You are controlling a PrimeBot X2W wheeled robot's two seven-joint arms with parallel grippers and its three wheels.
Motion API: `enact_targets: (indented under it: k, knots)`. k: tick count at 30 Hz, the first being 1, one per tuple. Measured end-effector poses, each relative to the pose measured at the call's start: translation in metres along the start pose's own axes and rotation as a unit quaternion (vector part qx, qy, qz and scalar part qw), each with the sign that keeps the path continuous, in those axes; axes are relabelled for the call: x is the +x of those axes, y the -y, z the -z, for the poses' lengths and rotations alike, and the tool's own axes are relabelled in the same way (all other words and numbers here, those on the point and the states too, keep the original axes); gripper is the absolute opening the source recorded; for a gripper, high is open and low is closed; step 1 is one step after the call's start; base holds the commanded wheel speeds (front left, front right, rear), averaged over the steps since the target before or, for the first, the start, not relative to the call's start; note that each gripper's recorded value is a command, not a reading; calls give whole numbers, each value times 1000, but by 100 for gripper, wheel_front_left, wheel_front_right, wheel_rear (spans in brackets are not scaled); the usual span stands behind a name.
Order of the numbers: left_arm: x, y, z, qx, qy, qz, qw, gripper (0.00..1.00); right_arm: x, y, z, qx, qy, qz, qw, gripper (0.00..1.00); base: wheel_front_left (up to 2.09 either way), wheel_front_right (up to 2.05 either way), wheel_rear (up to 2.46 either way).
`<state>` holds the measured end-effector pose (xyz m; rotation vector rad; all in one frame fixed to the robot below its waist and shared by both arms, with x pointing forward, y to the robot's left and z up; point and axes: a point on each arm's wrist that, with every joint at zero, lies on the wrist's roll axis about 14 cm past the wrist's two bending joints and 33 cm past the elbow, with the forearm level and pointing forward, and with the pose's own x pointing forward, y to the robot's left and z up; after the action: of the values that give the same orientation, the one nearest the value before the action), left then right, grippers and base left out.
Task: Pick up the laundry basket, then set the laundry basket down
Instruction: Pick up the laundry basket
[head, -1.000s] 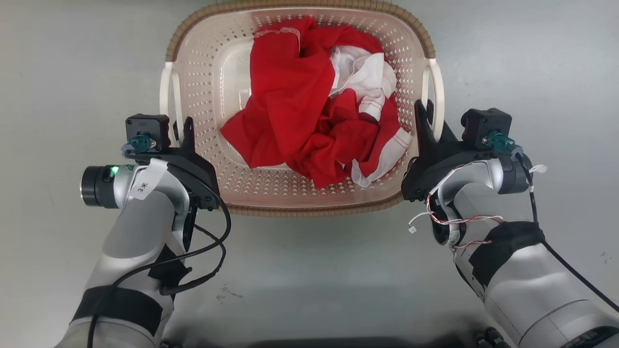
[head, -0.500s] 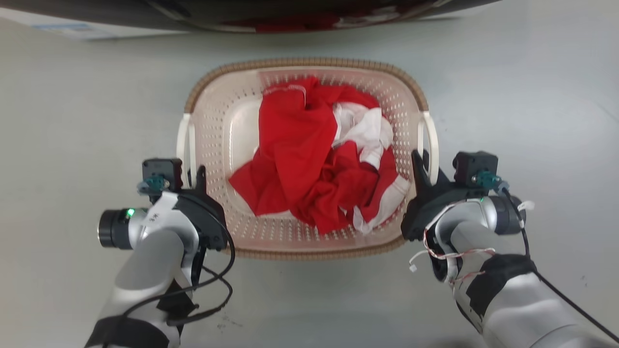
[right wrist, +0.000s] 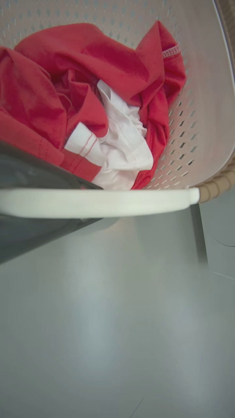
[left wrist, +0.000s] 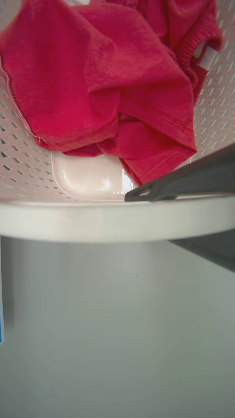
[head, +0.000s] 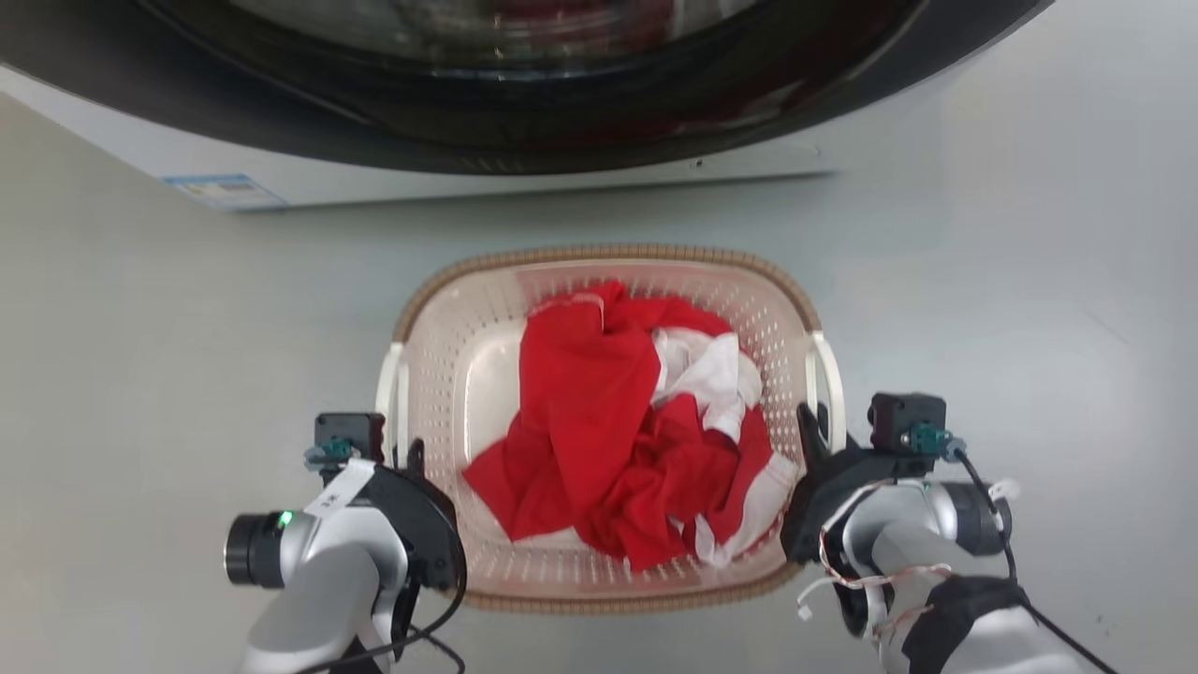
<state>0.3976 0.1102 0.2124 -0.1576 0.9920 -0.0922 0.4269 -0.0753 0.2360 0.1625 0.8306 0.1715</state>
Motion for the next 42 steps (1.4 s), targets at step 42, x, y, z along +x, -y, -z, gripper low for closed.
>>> enact_targets:
  k: [42]
  knots:
    - [-144,3,104,-6,-32,3,999,0,-151,-47,74,-18,-56,-33,998,0,0,0,0]
